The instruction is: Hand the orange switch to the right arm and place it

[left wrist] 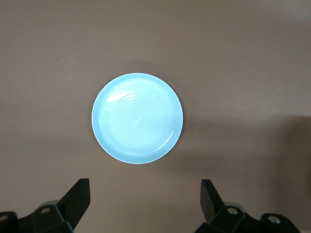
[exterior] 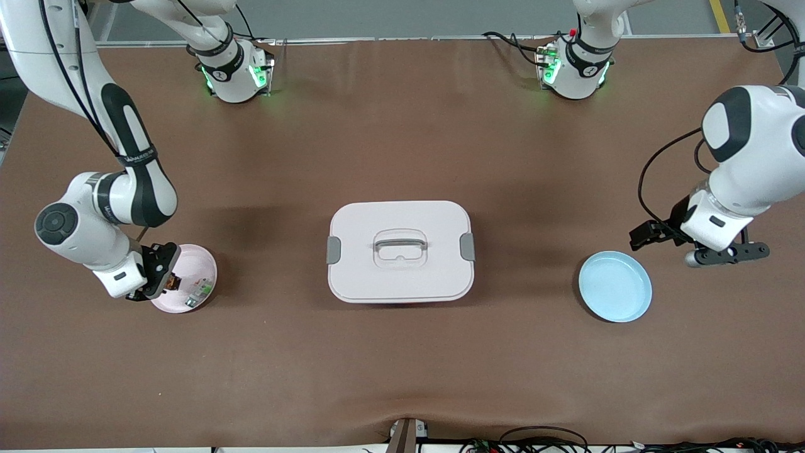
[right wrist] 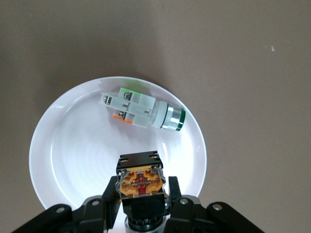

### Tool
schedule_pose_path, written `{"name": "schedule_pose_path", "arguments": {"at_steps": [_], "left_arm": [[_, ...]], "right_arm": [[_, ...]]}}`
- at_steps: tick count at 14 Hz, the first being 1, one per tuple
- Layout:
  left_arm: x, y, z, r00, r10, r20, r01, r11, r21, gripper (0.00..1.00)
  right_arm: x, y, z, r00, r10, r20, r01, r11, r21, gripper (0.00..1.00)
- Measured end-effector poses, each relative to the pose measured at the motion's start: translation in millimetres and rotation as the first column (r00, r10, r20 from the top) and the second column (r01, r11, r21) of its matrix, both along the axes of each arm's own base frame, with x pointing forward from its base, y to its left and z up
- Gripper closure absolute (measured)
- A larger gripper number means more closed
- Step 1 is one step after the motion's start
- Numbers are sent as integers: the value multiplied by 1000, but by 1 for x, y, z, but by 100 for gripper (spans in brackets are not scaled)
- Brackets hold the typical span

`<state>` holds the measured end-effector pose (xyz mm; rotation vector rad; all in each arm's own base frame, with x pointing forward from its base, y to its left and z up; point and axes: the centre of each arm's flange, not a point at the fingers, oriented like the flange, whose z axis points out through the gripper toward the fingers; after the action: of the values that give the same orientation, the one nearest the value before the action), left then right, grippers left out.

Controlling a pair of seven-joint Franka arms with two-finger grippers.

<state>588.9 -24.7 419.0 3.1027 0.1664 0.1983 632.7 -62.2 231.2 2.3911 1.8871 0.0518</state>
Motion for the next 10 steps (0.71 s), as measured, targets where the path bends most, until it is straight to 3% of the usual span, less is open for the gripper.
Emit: {"name": "schedule_pose_path", "arguments": {"at_steps": [2,7,8,10], "left_arm": [[-25,-2,-20,1000,-4,28,3,1000,19,0],[-63,3,-52,1000,3,-13,-3,999,44,0],[-65,3,-54,1000,5,-28,-4,999,45,0],[-72,3,-56,993,11,-114,-5,999,48,0]], "right_arm": [[-5,-5,-14,1000,-8,-7,8,1000,0,56],[-9,-8,-41,1000,-11,-20,11,1000,0,56],[-10,-8,-45,1000,-11,-22,11,1000,0,56],[-9,-8,-45,1000,-10,-18,10,1000,0,56]]}}
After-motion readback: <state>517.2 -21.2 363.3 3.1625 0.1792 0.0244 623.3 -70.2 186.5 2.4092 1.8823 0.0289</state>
